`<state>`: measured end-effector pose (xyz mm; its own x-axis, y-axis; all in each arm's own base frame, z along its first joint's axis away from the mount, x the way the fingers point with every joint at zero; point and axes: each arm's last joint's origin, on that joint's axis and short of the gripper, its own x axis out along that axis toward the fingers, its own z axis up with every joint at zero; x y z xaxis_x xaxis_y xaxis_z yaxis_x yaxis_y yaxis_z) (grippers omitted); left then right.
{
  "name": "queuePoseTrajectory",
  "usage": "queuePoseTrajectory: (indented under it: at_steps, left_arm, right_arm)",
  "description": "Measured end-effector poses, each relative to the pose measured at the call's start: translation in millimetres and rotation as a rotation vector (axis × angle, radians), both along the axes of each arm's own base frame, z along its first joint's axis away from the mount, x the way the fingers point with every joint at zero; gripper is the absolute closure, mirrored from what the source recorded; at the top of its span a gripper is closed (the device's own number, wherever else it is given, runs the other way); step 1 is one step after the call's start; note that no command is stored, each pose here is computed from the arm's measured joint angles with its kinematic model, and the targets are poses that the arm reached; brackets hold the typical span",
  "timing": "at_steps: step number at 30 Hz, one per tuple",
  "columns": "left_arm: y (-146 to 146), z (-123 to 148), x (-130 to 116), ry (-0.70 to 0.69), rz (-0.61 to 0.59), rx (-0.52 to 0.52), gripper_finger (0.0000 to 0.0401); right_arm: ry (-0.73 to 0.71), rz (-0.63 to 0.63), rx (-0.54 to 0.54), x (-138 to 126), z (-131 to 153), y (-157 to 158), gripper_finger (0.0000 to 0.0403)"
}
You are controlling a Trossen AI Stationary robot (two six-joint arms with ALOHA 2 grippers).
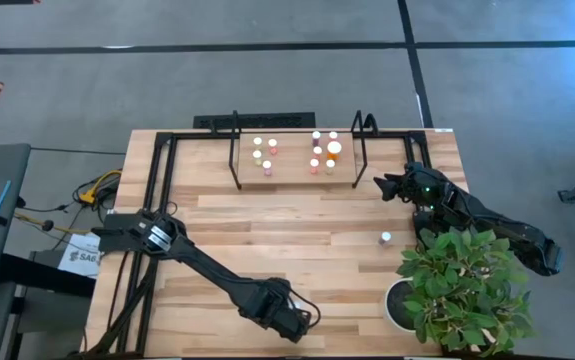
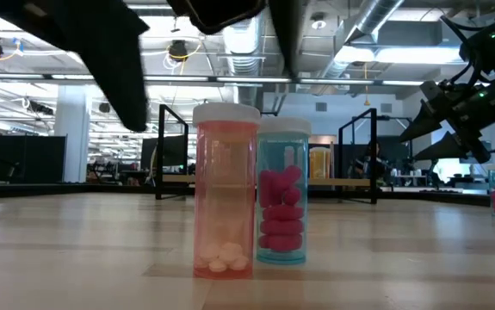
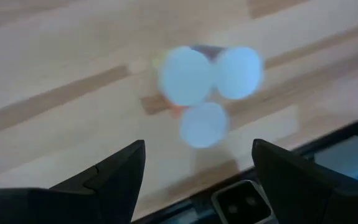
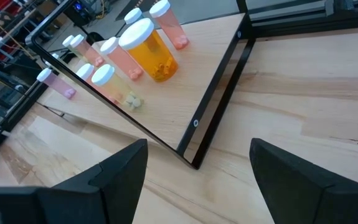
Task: Pick and place medicine bottles onto shelf by color
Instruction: Put the pink pill bottle on the shelf
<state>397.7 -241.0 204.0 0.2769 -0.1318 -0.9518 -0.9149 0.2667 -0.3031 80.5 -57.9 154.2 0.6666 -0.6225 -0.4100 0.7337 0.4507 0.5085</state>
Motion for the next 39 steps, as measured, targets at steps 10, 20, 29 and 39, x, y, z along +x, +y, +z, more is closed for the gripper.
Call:
queuePoseTrajectory:
  at_steps: [10,20,29,39]
  left_arm:
    - [6.0,-23.1,9.1,0.070,-0.007,-0.024,0.0120]
    - [10.0,-24.8,11.5,0.062,0.014,0.000,0.0120]
    - [11.9,-25.1,10.8,0.076,0.025,0.007,0.0127]
    - [12.7,-25.2,10.5,0.082,0.025,0.012,0.0220]
  right_arm:
    - [0.000,0.000,0.000,0.0,0.0,0.0,0.0097]
    - [-0.001,0.000,0.000,0.0,0.1,0.0,0.0097]
    - [-0.001,0.000,0.000,0.0,0.1,0.0,0.0097]
    - [-0.001,0.000,0.000,0.0,0.1,0.0,0.0097]
